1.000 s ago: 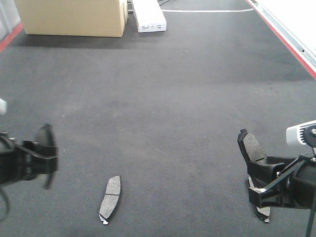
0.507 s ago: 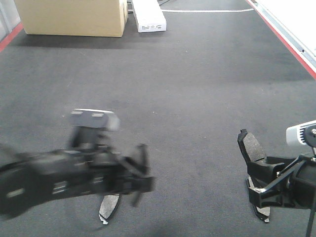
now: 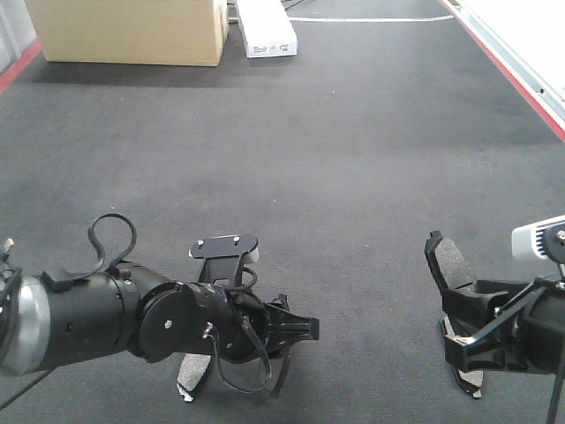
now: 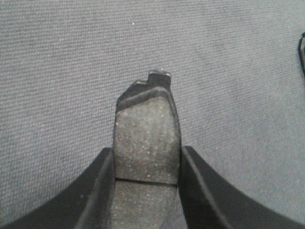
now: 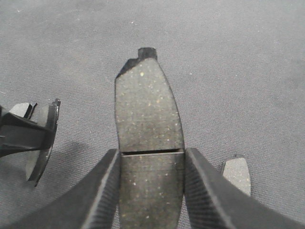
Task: Move and align brake pads A on conveyor
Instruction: 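Lower the left gripper's pad onto the belt beside the placed pads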
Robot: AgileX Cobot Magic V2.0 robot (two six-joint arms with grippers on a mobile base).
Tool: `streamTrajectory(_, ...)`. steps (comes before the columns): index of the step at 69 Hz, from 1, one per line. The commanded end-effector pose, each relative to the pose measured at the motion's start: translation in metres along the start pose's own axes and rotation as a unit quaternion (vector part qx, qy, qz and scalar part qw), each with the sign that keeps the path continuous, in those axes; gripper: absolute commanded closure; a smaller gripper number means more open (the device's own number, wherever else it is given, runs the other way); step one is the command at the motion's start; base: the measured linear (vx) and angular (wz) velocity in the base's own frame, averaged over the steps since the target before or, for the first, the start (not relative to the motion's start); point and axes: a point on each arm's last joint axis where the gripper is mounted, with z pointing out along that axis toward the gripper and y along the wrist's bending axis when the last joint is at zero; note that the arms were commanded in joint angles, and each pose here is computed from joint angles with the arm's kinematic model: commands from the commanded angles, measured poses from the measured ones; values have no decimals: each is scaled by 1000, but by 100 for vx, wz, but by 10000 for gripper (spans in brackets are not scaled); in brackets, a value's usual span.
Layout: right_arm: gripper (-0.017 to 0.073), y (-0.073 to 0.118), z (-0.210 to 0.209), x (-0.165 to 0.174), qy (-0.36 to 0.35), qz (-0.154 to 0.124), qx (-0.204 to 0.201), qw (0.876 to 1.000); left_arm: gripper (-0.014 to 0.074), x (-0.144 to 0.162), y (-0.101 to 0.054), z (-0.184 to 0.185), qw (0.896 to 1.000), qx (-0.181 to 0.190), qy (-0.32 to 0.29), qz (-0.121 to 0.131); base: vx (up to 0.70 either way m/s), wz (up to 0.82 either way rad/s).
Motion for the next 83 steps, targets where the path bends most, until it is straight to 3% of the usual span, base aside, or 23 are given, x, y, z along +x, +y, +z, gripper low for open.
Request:
streamTrajectory(1,482,2,-7,-18,-61,-8,-11,998,383,-15,-15,-14,998,38,-53,-8,0,0)
streamTrajectory(33,482,2,-7,-18,-61,-8,-11,998,345,-15,-11,4,998,32,-57,-16,0,0)
streamTrajectory(72,482,2,-7,-18,-61,-8,-11,998,125,-20,-15,-3,995,48,-87,-18,0,0)
streamTrajectory(78,482,2,-7,-18,-61,-8,-11,998,125,-24,-18,-16,993,56,-103,5,0,0)
streamTrajectory(83,482,2,-7,-18,-61,-8,-11,998,128,-26,-21,-32,990,56,-116,51,0,0)
